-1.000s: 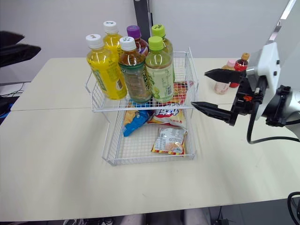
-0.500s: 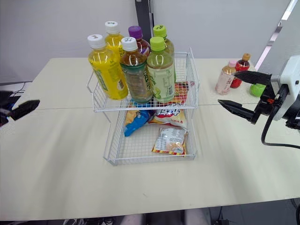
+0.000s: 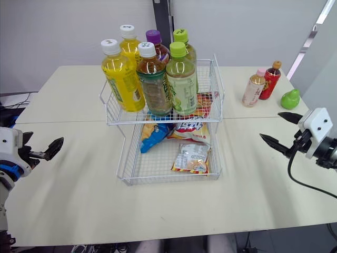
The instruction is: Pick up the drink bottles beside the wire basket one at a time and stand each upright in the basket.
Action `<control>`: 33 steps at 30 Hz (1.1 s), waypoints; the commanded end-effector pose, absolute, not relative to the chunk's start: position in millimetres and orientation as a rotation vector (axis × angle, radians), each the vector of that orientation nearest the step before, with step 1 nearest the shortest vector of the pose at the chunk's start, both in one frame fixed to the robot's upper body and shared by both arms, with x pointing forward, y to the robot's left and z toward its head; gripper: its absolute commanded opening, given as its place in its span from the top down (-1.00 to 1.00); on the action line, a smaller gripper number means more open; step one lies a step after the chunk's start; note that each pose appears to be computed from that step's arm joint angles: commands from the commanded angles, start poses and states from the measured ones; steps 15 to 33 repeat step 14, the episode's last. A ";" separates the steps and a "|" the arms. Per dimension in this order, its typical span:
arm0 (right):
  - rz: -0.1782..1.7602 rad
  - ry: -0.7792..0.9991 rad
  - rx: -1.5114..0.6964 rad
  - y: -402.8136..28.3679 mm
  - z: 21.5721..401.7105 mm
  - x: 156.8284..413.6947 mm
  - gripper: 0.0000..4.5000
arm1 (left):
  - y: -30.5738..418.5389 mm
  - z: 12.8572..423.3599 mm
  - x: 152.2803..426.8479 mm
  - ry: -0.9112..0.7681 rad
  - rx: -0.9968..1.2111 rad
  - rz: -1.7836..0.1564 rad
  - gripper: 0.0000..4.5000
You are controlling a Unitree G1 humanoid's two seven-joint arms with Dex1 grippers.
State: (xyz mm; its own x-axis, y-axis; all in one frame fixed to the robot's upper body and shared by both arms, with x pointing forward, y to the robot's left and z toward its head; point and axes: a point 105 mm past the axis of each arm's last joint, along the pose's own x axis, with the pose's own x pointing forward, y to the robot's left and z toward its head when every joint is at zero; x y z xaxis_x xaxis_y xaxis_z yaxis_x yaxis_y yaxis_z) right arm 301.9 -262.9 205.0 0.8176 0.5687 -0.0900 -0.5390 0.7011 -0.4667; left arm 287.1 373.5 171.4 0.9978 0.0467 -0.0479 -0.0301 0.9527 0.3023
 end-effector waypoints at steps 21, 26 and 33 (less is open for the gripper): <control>0.452 -0.120 -0.550 -275.7 174.3 322.4 -1.00 | 371.1 154.3 295.8 -0.018 0.286 0.111 -0.99; 0.452 -0.120 -0.550 -275.7 174.3 322.4 -1.00 | 371.1 154.3 295.8 -0.018 0.286 0.111 -0.99; 0.452 -0.120 -0.550 -275.7 174.3 322.4 -1.00 | 371.1 154.3 295.8 -0.018 0.286 0.111 -0.99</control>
